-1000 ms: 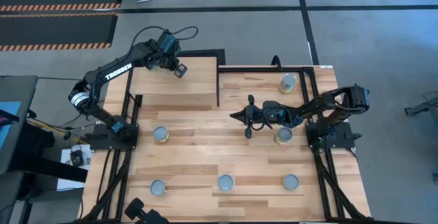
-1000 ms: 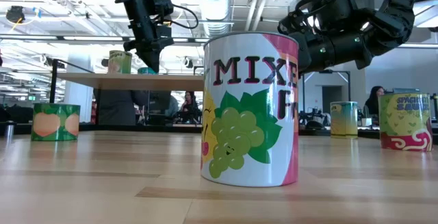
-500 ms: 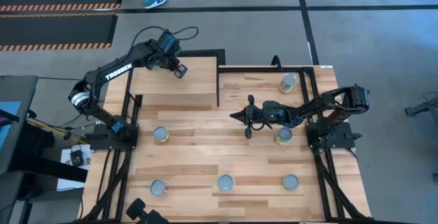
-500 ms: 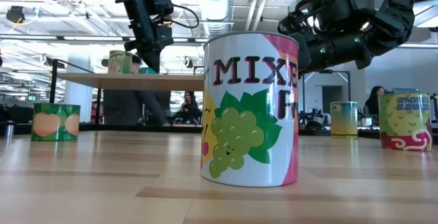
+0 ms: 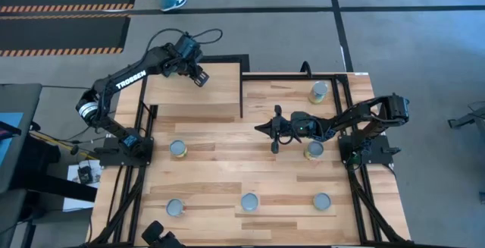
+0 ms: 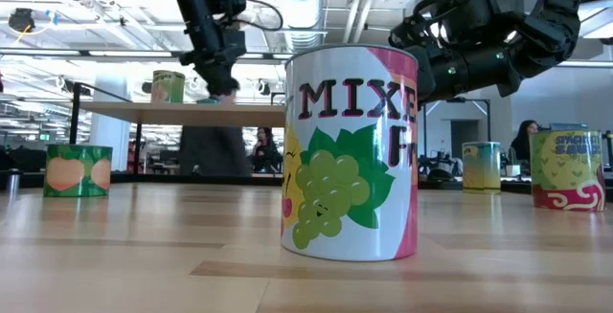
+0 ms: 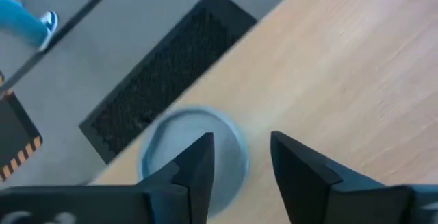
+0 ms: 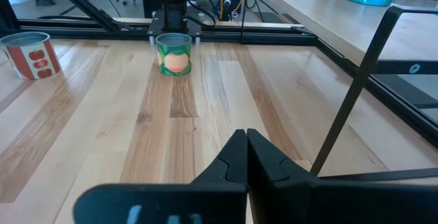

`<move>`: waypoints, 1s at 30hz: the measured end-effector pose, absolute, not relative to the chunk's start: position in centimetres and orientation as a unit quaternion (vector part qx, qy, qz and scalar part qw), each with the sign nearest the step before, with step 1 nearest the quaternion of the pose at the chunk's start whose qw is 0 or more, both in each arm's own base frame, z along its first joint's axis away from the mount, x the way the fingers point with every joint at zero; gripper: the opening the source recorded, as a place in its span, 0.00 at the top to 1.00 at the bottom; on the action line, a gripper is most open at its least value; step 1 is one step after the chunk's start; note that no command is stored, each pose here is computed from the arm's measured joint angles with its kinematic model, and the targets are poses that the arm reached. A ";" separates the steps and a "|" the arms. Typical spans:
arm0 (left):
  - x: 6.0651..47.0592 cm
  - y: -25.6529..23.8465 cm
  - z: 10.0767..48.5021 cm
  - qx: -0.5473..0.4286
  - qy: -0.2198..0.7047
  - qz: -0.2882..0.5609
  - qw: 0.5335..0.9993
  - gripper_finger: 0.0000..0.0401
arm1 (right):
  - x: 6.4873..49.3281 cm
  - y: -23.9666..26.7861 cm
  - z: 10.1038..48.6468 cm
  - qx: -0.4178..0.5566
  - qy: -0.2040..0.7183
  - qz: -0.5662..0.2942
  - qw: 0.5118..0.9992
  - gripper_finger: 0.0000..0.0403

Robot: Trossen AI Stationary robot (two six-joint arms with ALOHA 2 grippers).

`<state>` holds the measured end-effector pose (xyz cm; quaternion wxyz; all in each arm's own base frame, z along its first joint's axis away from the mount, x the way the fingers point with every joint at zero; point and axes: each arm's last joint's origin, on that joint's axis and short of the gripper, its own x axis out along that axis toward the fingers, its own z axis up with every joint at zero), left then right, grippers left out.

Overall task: Pick and place cans onto a shelf
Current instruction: Put the canned tuna on the shelf

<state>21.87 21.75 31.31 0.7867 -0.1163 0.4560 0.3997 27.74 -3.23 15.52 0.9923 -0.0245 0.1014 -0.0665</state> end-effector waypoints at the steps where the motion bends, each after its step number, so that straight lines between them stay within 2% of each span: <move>1: 22.0 21.7 31.6 -0.114 0.454 0.399 0.789 0.66 | 27.7 -3.2 15.5 -0.025 0.101 -0.066 0.992 0.97; 5: 22.5 20.9 33.0 -0.097 0.442 0.388 0.803 0.66 | 27.7 -3.2 15.5 -0.026 0.101 -0.066 0.992 0.97; 8: 22.9 19.5 33.8 -0.073 0.438 0.367 0.818 0.70 | 27.7 -3.2 15.5 -0.026 0.101 -0.066 0.992 0.97; 13: 24.0 17.1 33.4 -0.040 0.435 0.325 0.839 0.85 | 27.7 -3.2 15.5 -0.026 0.101 -0.066 0.992 0.97; 17: 24.3 17.2 31.0 -0.039 0.463 0.319 0.826 0.98 | 27.7 -3.2 15.5 -0.026 0.101 -0.066 0.992 0.97; 24: 23.8 18.2 30.1 -0.008 0.471 0.384 0.794 1.00 | 27.8 -3.2 15.6 -0.026 0.100 -0.066 0.992 0.97; 30: 23.0 18.8 29.5 -0.022 0.483 0.385 0.786 1.00 | 27.8 -3.2 15.6 -0.026 0.097 -0.066 0.993 0.97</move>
